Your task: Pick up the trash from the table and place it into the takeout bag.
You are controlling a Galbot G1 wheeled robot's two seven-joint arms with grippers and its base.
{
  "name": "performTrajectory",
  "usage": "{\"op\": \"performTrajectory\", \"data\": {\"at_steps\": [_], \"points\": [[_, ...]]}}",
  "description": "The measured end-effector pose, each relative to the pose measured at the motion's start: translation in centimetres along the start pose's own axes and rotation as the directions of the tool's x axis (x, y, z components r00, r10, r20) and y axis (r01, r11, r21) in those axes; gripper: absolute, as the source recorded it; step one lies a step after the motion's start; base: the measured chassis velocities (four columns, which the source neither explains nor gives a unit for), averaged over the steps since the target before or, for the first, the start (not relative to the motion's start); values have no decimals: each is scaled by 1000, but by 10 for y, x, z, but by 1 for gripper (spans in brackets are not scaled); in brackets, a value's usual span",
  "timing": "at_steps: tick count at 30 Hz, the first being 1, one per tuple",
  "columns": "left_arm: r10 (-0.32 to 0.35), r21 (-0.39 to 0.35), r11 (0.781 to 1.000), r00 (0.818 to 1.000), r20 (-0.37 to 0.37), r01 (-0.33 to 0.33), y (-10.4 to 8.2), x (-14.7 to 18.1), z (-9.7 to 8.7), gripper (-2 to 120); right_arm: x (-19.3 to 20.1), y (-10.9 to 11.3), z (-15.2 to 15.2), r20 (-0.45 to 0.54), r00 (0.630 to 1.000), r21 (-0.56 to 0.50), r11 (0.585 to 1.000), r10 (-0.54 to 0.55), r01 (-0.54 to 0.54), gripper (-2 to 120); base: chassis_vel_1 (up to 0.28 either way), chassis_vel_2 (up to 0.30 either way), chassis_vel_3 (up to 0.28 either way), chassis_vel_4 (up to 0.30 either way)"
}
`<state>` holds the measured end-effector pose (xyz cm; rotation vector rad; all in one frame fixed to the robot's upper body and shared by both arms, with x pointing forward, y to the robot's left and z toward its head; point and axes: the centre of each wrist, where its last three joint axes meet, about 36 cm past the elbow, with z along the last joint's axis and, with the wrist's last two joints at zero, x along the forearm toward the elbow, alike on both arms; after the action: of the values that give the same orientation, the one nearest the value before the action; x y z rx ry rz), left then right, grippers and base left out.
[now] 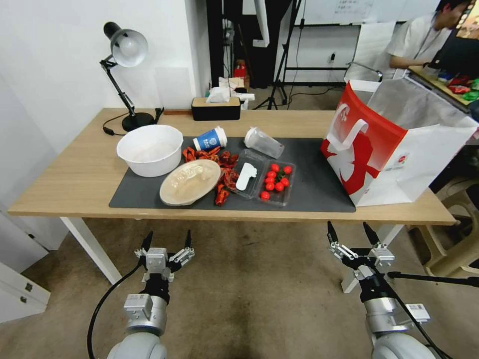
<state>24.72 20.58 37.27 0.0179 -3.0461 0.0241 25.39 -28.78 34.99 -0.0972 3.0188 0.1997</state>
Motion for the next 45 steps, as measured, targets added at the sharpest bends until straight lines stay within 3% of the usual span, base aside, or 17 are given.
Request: {"op": "performTrajectory", "data": {"at_steps": [31, 37, 40, 45], "points": [[-2, -3, 1000, 1000, 9, 2, 0, 2, -3, 100, -9, 9, -11, -12, 999, -1, 999, -41, 40, 100, 0, 0, 0, 0], [0, -3, 1000, 1000, 13, 0, -1, 1, -4, 100, -38, 20, -28, -12, 993, 11, 993, -116, 116, 100, 0, 0, 0, 0], [-3, -4, 1000, 1000, 17, 3, 0, 1, -6, 100, -77, 30, -48, 12, 985, 22, 985, -173, 173, 100, 0, 0, 0, 0], [-7, -5, 1000, 1000, 17, 7, 1, 1, -6, 100, -106, 40, -69, 21, 975, 25, 975, -222, 221, 100, 0, 0, 0, 0]]}}
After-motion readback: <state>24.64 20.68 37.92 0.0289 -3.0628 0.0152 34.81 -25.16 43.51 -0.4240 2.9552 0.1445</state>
